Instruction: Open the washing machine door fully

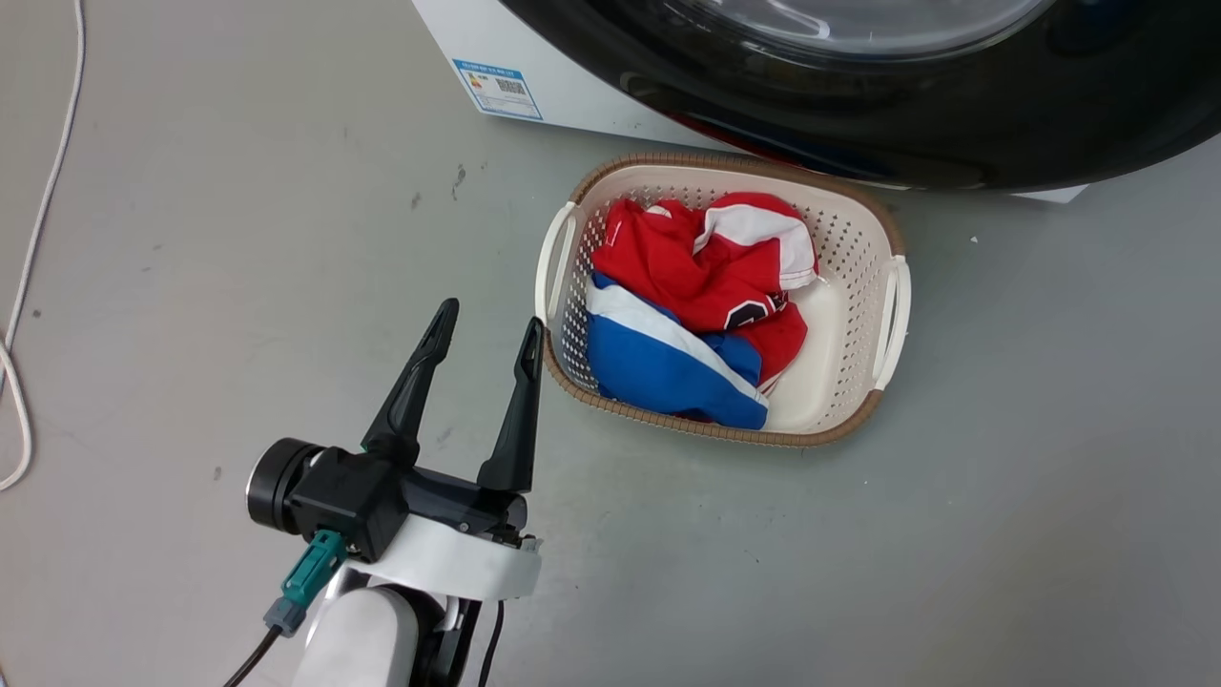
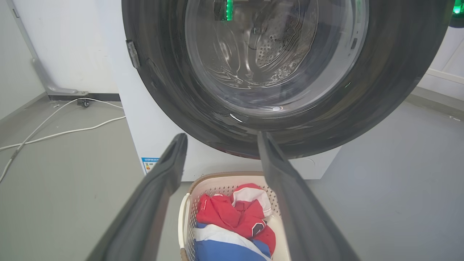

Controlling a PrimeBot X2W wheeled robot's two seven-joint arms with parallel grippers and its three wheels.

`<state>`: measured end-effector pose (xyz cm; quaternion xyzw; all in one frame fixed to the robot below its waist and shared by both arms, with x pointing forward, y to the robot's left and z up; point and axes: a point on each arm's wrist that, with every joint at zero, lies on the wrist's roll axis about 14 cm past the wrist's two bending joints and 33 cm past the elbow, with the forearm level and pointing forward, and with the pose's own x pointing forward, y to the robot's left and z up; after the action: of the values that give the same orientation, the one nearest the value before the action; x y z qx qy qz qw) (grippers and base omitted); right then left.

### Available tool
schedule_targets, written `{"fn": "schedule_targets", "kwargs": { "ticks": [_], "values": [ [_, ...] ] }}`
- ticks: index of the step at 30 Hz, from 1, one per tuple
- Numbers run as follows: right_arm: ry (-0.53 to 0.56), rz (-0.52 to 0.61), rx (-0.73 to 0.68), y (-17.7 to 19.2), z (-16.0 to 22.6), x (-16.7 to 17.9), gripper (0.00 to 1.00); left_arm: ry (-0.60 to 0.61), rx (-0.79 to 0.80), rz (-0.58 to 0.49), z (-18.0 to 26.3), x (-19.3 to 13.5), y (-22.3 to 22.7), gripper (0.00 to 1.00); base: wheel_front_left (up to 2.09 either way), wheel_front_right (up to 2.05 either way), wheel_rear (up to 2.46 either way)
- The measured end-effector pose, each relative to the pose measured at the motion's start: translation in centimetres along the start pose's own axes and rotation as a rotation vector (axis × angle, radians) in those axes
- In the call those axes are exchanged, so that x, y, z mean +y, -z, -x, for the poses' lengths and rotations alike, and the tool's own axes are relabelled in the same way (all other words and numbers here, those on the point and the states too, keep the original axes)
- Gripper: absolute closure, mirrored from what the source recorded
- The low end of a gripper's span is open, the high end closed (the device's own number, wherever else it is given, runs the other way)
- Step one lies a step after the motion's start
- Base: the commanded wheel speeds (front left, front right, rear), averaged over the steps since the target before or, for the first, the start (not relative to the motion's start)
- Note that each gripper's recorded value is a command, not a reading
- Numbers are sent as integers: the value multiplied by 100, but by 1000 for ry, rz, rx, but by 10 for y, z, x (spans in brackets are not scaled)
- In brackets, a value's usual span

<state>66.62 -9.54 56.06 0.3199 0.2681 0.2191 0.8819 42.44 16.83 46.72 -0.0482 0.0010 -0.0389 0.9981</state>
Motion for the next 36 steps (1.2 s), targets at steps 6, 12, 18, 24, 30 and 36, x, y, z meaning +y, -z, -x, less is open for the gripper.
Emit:
{"fn": "schedule_targets", "kwargs": {
  "ticks": [6,12,18,24,30,36],
  "values": [
    [-4,8,36,13,14,9,100,-4,-17,1,7,0,-8,0,0,0,0],
    [-31,17,80,32,32,26,100,-1,-41,5,19,-5,-20,0,0,0,0],
    [-62,35,129,58,53,47,100,-8,-74,0,37,-7,-35,0,0,0,0],
    [-116,35,194,92,73,69,100,-23,-110,-6,58,-7,-49,0,0,0,0],
    [-269,6,255,134,90,114,100,-87,-141,-22,92,7,-59,0,0,0,0],
    [-425,-17,355,183,93,157,100,-155,-160,-44,114,26,-65,0,0,0,0]
  ]
}}
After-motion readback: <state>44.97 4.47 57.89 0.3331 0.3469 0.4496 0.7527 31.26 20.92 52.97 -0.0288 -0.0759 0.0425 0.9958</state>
